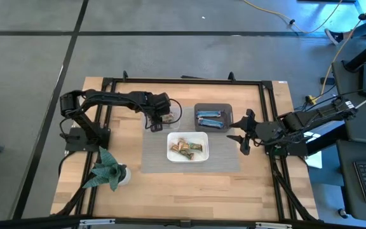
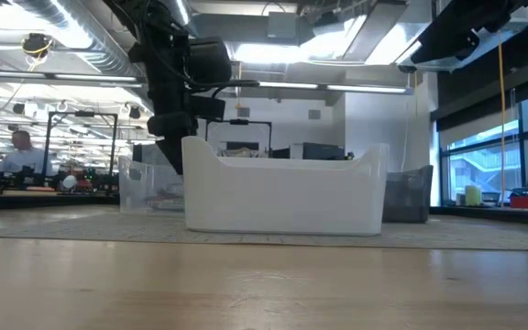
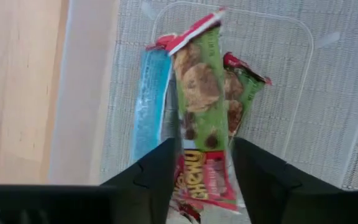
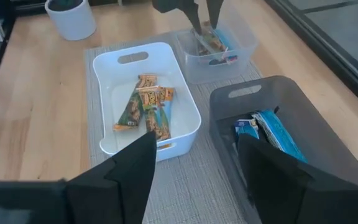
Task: Pick and place Granola Bars by type
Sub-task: Return to Home Position
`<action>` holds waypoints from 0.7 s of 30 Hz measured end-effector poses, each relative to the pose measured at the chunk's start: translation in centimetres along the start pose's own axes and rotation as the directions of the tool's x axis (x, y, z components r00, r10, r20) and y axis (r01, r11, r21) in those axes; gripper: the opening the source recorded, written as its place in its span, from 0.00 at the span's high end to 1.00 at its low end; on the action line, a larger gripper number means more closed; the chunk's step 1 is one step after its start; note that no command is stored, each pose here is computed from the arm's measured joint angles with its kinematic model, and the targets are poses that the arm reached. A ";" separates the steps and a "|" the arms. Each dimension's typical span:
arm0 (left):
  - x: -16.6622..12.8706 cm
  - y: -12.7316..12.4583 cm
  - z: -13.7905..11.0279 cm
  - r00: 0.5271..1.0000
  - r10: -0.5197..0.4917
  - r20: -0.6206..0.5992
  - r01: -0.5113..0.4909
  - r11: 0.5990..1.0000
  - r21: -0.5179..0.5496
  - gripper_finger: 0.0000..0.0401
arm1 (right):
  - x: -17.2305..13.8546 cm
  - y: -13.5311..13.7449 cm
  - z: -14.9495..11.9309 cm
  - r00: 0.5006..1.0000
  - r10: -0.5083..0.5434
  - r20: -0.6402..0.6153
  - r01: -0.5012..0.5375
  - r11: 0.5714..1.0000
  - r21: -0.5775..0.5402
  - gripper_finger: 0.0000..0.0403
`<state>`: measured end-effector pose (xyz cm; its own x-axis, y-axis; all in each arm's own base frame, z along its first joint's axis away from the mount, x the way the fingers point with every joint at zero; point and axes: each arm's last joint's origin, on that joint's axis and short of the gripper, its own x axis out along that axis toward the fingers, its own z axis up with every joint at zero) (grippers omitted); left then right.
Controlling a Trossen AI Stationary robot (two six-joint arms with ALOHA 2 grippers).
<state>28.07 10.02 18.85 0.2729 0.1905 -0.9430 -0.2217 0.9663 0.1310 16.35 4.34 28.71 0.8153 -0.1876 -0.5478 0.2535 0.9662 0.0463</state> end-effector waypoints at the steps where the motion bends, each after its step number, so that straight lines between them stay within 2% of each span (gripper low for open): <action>1: 0.0 0.0 0.0 1.000 0.001 0.000 -0.001 1.000 0.001 0.61 | 0.0 0.0 0.0 1.000 0.000 0.000 0.000 1.000 0.011 0.43; 5: -0.6 0.1 0.0 1.000 0.000 0.009 0.000 1.000 -0.019 0.54 | -0.1 -0.3 0.1 1.000 -0.003 0.003 0.003 0.988 0.153 0.43; 8: -3.0 0.3 0.3 0.993 -0.044 0.111 0.047 0.999 -0.026 0.52 | -0.1 -0.7 0.2 1.000 0.016 -0.002 -0.016 0.978 0.210 0.43; 10: -5.1 0.4 0.5 0.970 -0.107 0.217 0.114 0.993 -0.019 0.52 | -0.1 -1.2 0.3 1.000 0.010 -0.012 -0.007 0.974 0.227 0.43; 14: -9.2 0.6 -1.1 0.893 -0.224 0.390 0.241 0.970 0.006 0.53 | -1.4 -2.6 -0.2 0.999 -0.033 -0.029 0.039 0.970 0.241 0.43; 21: -12.8 -0.1 -7.0 0.713 -0.152 0.685 0.277 0.958 -0.076 0.52 | -5.2 -4.2 -0.2 0.978 0.023 0.209 -0.071 0.972 0.226 0.43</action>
<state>18.09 6.23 28.82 0.8693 0.1080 -0.4823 -0.2083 0.9650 -0.1594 10.94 1.28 31.15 0.9116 -0.1985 -0.3601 0.3061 0.9123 0.2721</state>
